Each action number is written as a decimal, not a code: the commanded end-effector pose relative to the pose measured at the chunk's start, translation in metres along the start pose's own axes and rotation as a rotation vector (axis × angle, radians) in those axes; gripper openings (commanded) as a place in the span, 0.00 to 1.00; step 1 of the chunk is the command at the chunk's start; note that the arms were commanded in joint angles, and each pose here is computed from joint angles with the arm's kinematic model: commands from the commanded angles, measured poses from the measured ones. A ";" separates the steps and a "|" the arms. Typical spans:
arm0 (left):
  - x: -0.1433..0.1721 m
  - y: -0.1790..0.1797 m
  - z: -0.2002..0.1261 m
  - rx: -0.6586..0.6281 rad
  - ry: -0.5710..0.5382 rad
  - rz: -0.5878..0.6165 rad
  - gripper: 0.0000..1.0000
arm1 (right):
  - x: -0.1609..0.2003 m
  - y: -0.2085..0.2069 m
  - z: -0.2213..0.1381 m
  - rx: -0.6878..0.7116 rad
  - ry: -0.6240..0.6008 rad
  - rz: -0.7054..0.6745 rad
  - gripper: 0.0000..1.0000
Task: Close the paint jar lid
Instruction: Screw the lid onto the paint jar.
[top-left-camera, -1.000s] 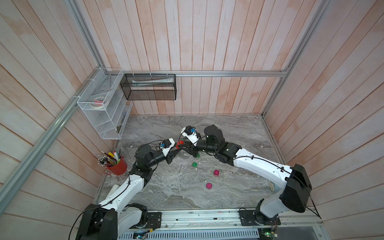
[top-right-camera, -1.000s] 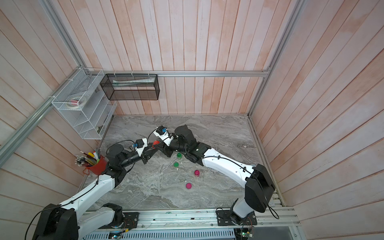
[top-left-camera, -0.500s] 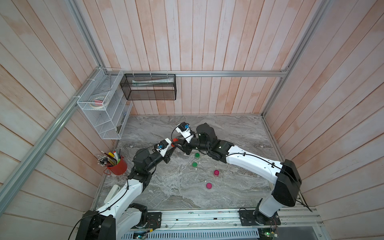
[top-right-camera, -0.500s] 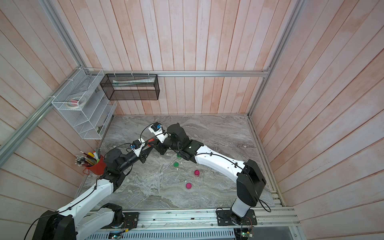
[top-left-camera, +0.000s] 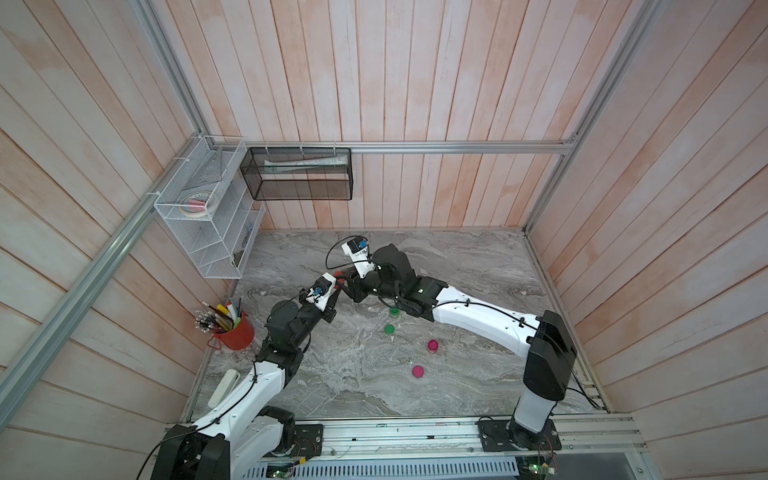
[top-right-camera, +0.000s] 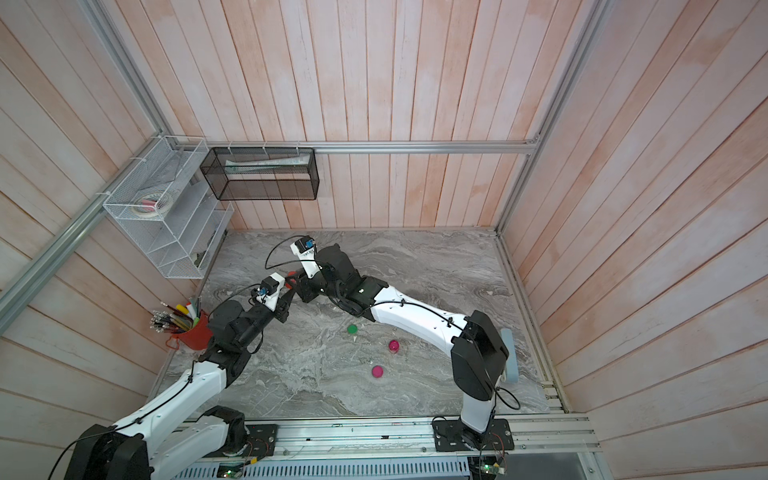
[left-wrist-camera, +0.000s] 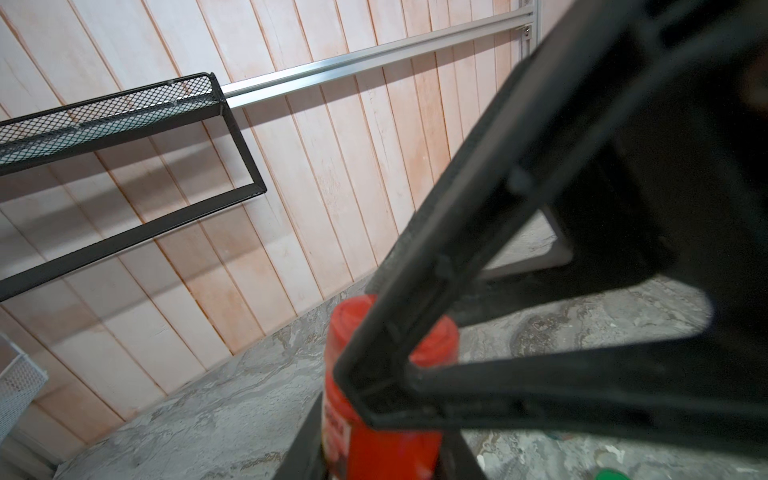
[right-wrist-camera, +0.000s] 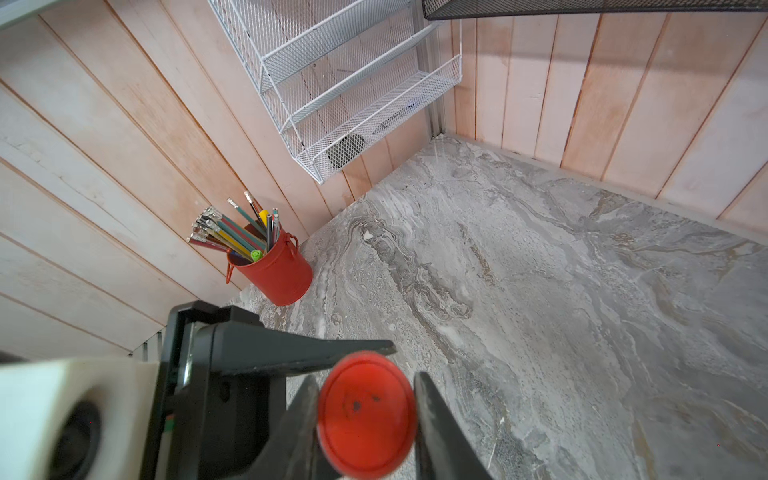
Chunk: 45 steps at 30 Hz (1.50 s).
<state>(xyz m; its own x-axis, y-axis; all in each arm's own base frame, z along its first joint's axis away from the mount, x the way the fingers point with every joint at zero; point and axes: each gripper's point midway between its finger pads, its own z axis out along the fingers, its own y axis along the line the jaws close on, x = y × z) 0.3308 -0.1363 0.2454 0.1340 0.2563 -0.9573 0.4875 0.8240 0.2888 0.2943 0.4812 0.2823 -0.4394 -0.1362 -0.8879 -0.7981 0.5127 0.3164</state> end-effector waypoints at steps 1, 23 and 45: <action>-0.052 0.006 -0.006 -0.028 -0.177 0.065 0.28 | 0.054 -0.001 0.013 0.033 0.165 0.047 0.30; -0.037 0.004 0.004 -0.008 -0.124 0.030 0.27 | 0.059 -0.008 -0.024 0.060 0.100 0.010 0.61; -0.037 -0.087 -0.006 0.583 -0.165 -0.008 0.28 | 0.013 -0.014 -0.142 -0.106 -0.173 -0.431 0.62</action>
<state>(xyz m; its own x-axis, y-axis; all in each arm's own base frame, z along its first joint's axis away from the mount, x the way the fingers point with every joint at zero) 0.2983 -0.2002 0.2515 0.2200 0.1678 -0.9610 0.7979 0.5359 0.2762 0.2542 0.3479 0.3113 -0.0938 -0.1445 -0.9850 -0.8927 0.4502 0.0189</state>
